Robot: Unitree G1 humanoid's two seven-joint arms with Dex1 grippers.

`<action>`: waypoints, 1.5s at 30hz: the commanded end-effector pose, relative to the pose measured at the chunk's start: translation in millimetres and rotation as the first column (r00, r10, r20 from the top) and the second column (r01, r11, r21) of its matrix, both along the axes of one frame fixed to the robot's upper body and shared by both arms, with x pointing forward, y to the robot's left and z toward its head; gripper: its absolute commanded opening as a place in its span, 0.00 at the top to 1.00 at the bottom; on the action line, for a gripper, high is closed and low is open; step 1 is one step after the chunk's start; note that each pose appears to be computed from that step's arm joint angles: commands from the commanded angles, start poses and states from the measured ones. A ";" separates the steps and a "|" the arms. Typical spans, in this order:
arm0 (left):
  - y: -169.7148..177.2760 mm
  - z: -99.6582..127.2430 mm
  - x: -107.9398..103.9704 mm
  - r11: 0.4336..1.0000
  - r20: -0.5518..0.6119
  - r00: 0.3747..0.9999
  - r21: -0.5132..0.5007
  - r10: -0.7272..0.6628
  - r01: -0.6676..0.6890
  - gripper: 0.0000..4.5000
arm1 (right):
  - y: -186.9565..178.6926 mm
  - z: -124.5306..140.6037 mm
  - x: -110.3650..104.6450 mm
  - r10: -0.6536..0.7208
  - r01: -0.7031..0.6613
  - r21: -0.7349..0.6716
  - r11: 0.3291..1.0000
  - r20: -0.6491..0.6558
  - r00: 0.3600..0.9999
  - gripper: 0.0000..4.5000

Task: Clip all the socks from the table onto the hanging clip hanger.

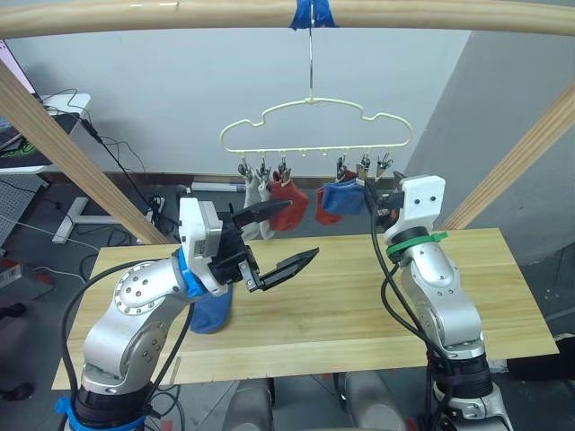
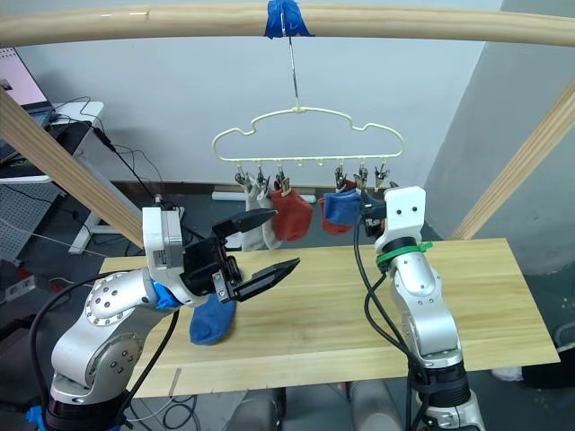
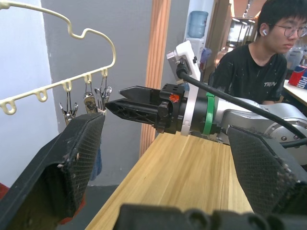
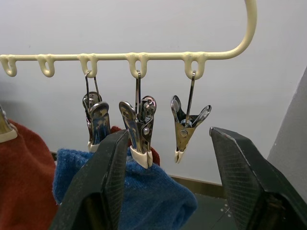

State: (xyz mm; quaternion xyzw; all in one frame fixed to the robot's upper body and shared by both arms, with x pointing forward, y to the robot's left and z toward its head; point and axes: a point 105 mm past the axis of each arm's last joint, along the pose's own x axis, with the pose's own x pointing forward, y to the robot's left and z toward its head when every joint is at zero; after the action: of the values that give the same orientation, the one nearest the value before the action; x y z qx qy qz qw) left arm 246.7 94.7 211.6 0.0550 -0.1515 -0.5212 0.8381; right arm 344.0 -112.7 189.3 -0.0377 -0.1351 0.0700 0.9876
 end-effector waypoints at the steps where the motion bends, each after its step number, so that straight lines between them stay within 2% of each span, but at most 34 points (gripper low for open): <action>1: -0.2 10.0 -3.3 1.000 0.044 0.999 -0.008 0.001 0.000 0.00 | -5.6 16.7 1.0 -0.043 0.042 0.016 0.999 0.070 0.997 0.38; 10: -1.8 10.6 -2.4 1.000 0.046 0.999 0.002 0.000 0.000 0.00 | -11.6 15.4 6.7 -0.106 0.106 -0.001 0.994 0.070 0.992 0.38; 24: -3.3 11.4 -1.4 1.000 0.051 0.999 0.003 0.013 -0.013 0.00 | -7.2 17.7 16.6 -0.104 0.103 0.017 0.995 0.078 0.991 0.38; 28: -4.0 11.5 -1.6 1.000 0.049 0.999 0.003 0.012 -0.012 0.00 | -7.6 17.1 17.3 -0.108 0.107 0.017 0.994 0.076 0.991 0.58; 32: -4.3 11.2 -2.1 1.000 0.047 0.999 0.004 0.011 -0.011 0.00 | -8.3 17.2 17.1 -0.112 0.111 0.013 0.994 0.078 0.991 0.90; 45: -5.6 10.9 -0.5 1.000 0.049 0.999 0.007 0.007 -0.008 0.00 | -8.0 19.0 17.6 -0.116 0.116 0.005 0.993 0.084 0.990 0.90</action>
State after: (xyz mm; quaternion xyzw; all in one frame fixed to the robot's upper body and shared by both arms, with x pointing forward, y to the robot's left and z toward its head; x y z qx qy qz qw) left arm 251.2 91.6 216.6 0.0613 -0.1554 -0.5114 0.8429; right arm 364.1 -120.8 195.2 -0.0482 -0.1479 0.0156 0.9877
